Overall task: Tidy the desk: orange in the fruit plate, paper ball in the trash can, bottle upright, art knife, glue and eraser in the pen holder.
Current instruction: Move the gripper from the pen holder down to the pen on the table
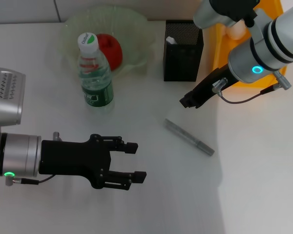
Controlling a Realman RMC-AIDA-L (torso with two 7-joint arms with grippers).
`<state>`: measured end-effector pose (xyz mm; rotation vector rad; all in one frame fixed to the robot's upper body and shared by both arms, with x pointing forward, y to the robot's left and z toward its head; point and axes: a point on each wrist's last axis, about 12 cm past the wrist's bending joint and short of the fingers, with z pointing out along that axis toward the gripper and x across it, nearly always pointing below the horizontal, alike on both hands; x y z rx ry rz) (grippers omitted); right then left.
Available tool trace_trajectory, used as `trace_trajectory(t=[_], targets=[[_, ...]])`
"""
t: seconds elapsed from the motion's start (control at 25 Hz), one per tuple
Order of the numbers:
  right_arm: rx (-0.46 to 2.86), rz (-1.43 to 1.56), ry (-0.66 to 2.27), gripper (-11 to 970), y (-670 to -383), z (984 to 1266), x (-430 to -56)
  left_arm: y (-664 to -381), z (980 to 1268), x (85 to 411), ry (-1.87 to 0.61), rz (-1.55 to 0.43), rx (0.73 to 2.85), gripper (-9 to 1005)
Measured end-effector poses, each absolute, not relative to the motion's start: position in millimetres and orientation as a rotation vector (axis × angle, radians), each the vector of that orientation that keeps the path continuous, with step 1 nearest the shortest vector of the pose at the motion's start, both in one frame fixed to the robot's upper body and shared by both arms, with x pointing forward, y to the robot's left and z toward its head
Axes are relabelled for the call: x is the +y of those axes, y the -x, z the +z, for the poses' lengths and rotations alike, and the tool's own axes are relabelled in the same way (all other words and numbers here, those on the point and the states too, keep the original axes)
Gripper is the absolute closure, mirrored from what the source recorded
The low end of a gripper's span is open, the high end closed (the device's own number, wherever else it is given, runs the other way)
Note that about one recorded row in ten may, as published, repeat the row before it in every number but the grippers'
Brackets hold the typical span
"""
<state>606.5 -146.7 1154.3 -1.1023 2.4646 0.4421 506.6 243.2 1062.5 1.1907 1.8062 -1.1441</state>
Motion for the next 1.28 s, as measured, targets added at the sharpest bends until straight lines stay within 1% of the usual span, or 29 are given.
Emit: trace_trajectory(t=[0.2, 0.4, 1.28], targets=[[2.490, 0.356, 1.204, 825, -605, 1149, -145, -508, 1063, 241, -1.196, -1.145, 1.799, 221], [2.500, 0.328, 1.268, 654, -601, 1140, -139, -508, 1064, 240, -1.199, -1.145, 1.795, 221], [2.503, 0.330, 1.339, 640, -592, 1122, -127, -509, 1063, 240, -1.193, -1.134, 1.801, 221]])
